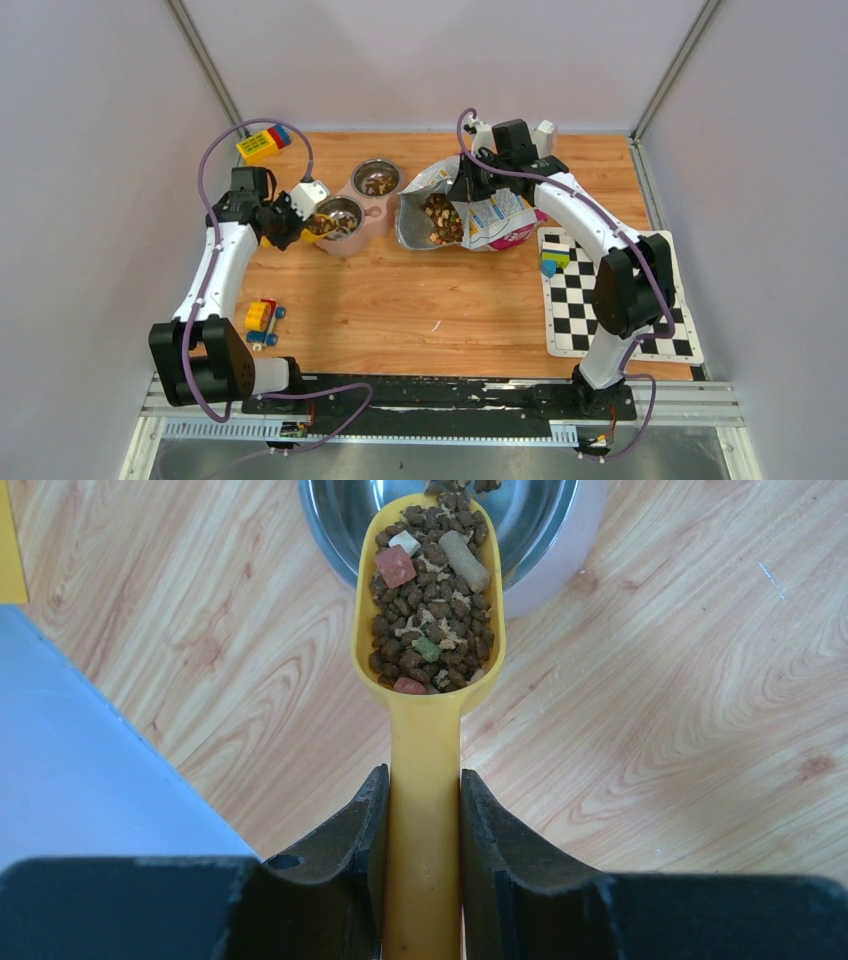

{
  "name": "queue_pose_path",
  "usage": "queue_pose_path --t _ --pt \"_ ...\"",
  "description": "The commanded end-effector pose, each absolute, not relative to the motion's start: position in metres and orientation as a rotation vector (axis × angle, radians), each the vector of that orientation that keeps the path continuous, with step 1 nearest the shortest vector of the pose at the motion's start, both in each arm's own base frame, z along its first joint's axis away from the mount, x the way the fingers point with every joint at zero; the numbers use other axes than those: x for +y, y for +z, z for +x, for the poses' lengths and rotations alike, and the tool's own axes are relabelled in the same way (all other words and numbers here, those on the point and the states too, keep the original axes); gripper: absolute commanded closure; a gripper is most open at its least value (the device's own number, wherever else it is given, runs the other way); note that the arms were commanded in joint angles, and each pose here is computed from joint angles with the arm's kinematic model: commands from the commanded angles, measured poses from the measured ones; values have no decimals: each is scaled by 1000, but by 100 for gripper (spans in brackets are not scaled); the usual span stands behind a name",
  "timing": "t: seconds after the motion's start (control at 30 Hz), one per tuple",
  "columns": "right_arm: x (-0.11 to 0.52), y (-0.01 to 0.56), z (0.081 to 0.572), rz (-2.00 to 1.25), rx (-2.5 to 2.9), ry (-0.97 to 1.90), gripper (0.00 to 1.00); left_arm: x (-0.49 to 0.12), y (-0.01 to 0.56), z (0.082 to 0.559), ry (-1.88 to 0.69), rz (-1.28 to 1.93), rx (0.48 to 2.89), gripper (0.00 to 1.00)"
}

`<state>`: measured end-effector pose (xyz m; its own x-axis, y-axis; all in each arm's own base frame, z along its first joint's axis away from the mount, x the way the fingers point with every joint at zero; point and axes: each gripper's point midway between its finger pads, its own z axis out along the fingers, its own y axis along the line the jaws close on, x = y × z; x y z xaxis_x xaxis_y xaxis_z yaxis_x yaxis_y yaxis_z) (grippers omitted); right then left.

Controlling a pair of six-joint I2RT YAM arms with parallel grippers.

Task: Serve the pet food
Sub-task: Pour the pet food into the pet food bowl.

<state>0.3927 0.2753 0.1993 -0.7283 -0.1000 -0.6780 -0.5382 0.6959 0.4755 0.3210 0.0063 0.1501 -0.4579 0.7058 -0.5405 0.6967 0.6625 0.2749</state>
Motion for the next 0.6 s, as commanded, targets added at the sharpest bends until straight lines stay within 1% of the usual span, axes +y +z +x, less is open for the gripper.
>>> queue_pose_path --t 0.0,0.47,0.57 --pt "275 233 387 -513 2187 912 100 5 170 333 67 1095 2193 100" --pt "276 232 385 -525 2185 905 100 6 175 336 161 1164 2219 100" --pt "277 231 385 -528 2187 904 100 -2 176 337 191 1216 2209 100"
